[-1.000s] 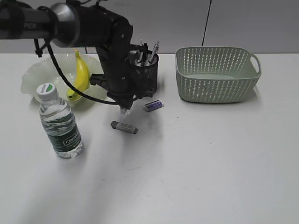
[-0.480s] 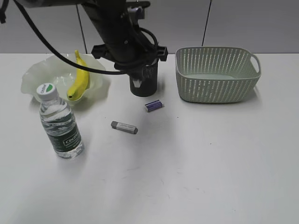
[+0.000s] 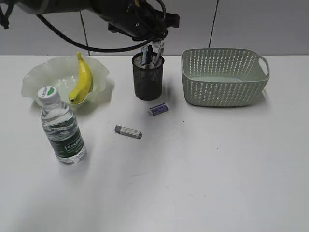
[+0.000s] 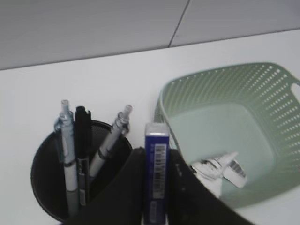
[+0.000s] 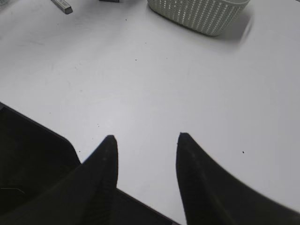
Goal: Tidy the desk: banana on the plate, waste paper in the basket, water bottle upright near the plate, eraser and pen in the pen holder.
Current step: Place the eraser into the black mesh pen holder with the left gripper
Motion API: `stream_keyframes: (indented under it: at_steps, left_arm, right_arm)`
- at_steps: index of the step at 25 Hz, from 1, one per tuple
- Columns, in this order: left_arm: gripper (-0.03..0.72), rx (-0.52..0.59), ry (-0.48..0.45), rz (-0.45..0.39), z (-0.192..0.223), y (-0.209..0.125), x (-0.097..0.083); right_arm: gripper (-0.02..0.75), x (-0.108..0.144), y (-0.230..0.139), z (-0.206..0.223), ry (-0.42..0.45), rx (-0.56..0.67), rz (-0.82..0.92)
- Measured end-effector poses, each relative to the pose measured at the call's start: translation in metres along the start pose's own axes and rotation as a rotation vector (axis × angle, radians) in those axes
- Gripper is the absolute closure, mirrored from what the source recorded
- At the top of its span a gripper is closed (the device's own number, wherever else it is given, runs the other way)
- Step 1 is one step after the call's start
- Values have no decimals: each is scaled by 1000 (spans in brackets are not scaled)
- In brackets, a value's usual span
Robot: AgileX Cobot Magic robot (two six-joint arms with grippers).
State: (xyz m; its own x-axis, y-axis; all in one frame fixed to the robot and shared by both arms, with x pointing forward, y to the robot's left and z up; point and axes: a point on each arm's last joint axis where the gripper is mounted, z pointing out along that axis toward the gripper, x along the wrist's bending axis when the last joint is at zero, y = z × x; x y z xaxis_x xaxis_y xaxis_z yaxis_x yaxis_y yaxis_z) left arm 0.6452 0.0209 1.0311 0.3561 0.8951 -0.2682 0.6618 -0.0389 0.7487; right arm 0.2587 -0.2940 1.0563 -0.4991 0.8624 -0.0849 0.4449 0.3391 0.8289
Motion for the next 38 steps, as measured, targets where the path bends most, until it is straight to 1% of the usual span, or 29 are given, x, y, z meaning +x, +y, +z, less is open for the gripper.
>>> stream_keyframes:
  at_steps: [4, 7, 13, 16, 18, 20, 22, 24, 25, 26, 28, 31, 33, 38]
  left_arm:
    - [610, -27, 22, -22, 18, -2, 21]
    - [610, -37, 35, -32, 28, -5, 33]
    - [610, -55, 32, -30, 46, -13, 39]
    - [610, -37, 38, -28, 53, -20, 41]
    - [607, -16, 53, -4, 57, -25, 44]
    - [572, -12, 64, 31, 59, -26, 45]
    - [496, -20, 72, 70, 58, -25, 46]
    - [391, -26, 76, 99, 58, -24, 46]
    - [356, -27, 79, 110, 58, -24, 46]
    - [328, -27, 80, 115, 58, -24, 46]
    - [300, -27, 82, 118, 57, -23, 46]
    - [288, -30, 86, 118, 47, -16, 43]
    - [286, -36, 92, 116, 31, -5, 40]
    - [285, -45, 122, 104, -42, 32, 28]
  right_arm:
    - [399, 0, 0, 0, 0, 0, 0]
    - [399, 0, 0, 0, 0, 0, 0]
    - [399, 0, 0, 0, 0, 0, 1]
    - [399, 0, 0, 0, 0, 0, 1]
    - [399, 0, 0, 0, 0, 0, 0]
    - [399, 0, 0, 0, 0, 0, 0]
    - [399, 0, 0, 0, 0, 0, 0]
    - [399, 0, 0, 0, 0, 0, 0]
    - [399, 0, 0, 0, 0, 0, 0]
    - [399, 0, 0, 0, 0, 0, 0]
    - [399, 0, 0, 0, 0, 0, 0]
    - [399, 0, 0, 0, 0, 0, 0]
    - [399, 0, 0, 0, 0, 0, 0]
    - [399, 0, 0, 0, 0, 0, 0]
